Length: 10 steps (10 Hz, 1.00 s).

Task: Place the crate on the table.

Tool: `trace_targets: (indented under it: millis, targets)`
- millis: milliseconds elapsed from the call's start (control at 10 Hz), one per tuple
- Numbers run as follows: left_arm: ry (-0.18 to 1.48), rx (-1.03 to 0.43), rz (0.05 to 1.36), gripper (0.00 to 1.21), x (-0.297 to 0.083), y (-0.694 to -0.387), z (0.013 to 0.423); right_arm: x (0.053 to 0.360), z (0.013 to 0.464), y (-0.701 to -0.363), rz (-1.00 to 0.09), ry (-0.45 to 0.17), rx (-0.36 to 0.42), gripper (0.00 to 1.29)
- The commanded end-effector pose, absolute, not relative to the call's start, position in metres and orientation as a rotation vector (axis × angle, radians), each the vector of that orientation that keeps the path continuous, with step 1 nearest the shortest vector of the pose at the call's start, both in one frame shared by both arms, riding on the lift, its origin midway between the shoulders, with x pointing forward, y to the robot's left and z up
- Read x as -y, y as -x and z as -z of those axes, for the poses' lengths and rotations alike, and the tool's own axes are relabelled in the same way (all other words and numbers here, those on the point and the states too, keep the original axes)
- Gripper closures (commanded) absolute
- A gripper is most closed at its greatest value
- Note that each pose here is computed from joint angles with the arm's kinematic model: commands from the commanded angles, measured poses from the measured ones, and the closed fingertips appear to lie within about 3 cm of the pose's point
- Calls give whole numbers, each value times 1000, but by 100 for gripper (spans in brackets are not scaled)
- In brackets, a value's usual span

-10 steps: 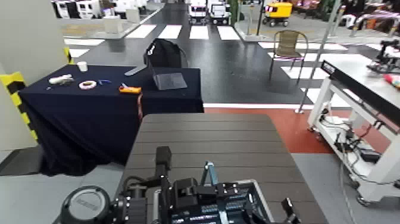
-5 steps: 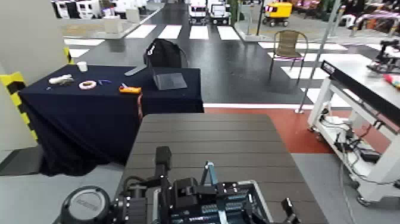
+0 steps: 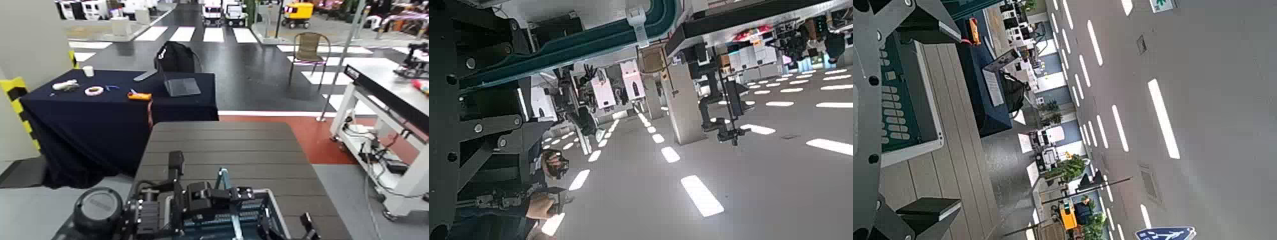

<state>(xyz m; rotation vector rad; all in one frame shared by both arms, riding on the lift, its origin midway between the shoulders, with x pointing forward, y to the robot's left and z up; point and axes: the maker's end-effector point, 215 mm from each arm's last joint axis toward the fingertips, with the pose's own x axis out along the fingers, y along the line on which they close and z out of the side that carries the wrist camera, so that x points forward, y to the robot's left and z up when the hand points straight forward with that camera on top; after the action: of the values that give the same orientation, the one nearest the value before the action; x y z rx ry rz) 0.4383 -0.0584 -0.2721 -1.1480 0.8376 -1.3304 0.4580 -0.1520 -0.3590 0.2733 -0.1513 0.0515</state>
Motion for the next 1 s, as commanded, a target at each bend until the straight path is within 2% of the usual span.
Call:
trace_targets:
  millis: [100,500,1000]
  targets:
    - [1129,-827,1313,120,65,-464,269,150,360,-458,-53,-280,150,14]
    - [1075,-762,1276,120,74,-513,273,148,360,-459,-57,-284,149,14]
    - [1015,-728,1304,120,92,-544,270,143,358,-461,-67,-288,151,14]
